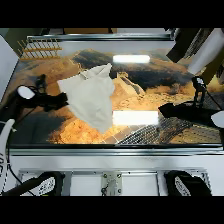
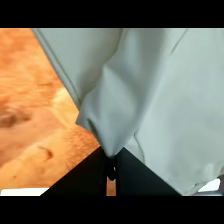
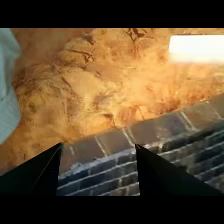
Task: Fold the clothes and pants, and hang the long-sleeved shirts on hangers.
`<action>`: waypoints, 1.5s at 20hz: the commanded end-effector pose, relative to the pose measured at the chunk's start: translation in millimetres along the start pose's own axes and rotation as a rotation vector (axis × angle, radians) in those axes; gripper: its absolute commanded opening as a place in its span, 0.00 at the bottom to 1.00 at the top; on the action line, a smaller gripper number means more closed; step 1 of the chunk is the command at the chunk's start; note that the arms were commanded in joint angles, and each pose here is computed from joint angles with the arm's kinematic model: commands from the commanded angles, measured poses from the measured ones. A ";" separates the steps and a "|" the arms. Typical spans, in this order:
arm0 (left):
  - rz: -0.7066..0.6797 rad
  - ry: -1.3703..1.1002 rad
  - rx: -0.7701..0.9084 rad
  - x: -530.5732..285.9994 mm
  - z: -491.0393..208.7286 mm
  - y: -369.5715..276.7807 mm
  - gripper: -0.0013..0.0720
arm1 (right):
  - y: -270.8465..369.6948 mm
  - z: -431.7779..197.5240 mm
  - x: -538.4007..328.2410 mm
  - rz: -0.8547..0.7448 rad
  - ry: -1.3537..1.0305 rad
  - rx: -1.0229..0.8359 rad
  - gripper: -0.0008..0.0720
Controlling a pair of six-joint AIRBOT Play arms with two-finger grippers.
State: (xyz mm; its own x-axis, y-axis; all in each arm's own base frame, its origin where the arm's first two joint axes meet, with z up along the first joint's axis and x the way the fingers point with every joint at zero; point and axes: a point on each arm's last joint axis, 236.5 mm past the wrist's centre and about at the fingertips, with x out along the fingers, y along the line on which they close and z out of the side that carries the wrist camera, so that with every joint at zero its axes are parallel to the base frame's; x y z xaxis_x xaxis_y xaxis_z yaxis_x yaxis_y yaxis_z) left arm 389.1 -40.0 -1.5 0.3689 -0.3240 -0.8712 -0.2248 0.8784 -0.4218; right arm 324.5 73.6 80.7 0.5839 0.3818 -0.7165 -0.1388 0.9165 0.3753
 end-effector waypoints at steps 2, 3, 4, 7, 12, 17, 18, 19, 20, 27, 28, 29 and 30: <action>0.129 -0.111 -0.093 -56.9 25.6 73.8 0.04 | 26.9 10.6 30.1 0.061 0.121 -0.073 0.68; 0.134 -0.106 -0.106 -56.9 24.9 78.9 0.04 | 37.2 12.8 44.4 0.082 0.154 -0.094 0.68; 0.136 -0.098 -0.114 -54.6 24.5 82.2 0.04 | 48.4 16.2 61.9 0.102 0.184 -0.116 0.68; 0.138 -0.066 -0.127 -44.0 21.3 86.9 0.04 | 85.4 27.5 122.6 0.149 0.230 -0.160 0.68; 0.139 -0.030 -0.142 -31.1 17.9 92.6 0.04 | 158.4 35.5 235.7 0.254 0.209 -0.111 0.69; 0.140 -0.035 -0.143 -29.6 19.4 93.5 0.04 | 216.4 26.6 319.4 0.419 0.212 0.063 0.92; 0.140 -0.035 -0.143 -29.6 19.4 93.5 0.04 | 223.2 22.0 331.7 0.437 0.222 0.078 0.92; 0.140 -0.035 -0.144 -29.6 19.4 93.5 0.04 | 229.3 19.3 342.8 0.454 0.226 0.095 0.92; 0.140 -0.035 -0.143 -29.7 19.5 93.4 0.04 | 234.6 16.2 351.8 0.468 0.230 0.105 0.91; 0.140 -0.036 -0.129 -30.4 19.8 93.1 0.04 | 251.4 14.3 366.8 0.514 0.214 0.044 0.03; 0.139 -0.051 -0.103 -35.1 22.1 91.0 0.04 | 252.4 24.1 355.7 0.531 0.197 -0.013 0.03; 0.139 -0.093 -0.089 -45.0 28.2 87.4 0.04 | 252.6 40.1 337.8 0.540 0.167 -0.105 0.03; 0.135 -0.159 -0.069 -62.9 39.5 79.4 0.04 | 249.8 60.9 316.9 0.529 0.127 -0.192 0.03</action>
State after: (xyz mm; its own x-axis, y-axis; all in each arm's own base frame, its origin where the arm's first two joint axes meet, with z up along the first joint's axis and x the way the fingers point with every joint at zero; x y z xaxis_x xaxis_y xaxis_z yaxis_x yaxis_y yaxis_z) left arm 376.1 59.1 2.5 0.3874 -0.1760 -0.9049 -0.3762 0.8660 -0.3295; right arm 518.4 432.2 -57.1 0.2831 0.7970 -0.5335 -0.3800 0.6039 0.7006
